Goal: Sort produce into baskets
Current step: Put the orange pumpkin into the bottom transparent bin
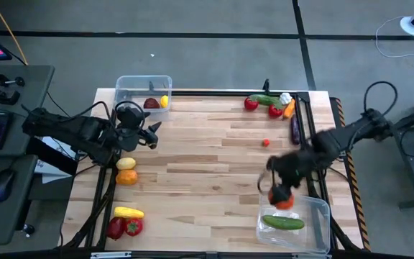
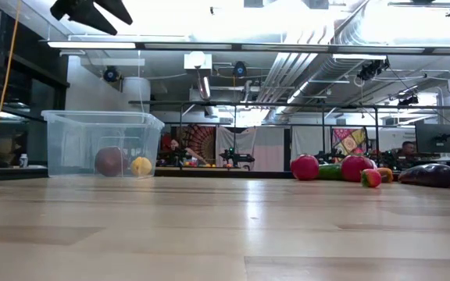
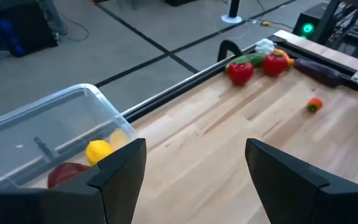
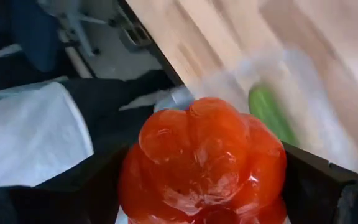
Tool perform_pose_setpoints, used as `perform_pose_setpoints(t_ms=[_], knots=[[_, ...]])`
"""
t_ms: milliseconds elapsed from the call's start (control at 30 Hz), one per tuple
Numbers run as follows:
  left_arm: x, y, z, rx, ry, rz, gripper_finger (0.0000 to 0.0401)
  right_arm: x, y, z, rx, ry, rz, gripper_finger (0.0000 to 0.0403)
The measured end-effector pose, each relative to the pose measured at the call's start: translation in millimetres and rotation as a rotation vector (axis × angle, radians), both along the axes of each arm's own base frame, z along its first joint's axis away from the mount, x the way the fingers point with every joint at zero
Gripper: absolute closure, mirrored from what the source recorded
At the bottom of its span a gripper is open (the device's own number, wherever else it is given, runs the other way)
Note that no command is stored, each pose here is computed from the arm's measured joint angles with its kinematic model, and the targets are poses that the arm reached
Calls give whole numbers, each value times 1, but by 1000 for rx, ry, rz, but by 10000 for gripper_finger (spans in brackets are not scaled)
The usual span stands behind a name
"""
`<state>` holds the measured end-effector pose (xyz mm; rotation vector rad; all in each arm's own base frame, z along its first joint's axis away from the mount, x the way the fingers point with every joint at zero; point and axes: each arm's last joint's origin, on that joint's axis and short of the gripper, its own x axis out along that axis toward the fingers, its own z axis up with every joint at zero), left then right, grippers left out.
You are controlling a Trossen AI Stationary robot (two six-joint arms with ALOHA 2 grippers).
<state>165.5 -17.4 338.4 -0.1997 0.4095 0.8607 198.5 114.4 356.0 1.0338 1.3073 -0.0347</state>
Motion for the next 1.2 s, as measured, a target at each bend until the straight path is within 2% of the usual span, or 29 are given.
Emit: perform_pose_setpoints(t_ms=[200,367,667,1067,1200], knots=[[3,5,1,-3,25,-32,140,-3,50,-25,-34,162,50,70],[7,7,4,5,33,-78,140,5,71,-46,-85,224,87,52],[9,7,5,-1,28,-111,140,17,82,-67,-129,290,85,44],[9,7,5,-5,28,-116,140,18,81,-68,-115,308,89,42],[9,7,5,-5,28,-116,140,17,81,-68,-110,313,93,21]])
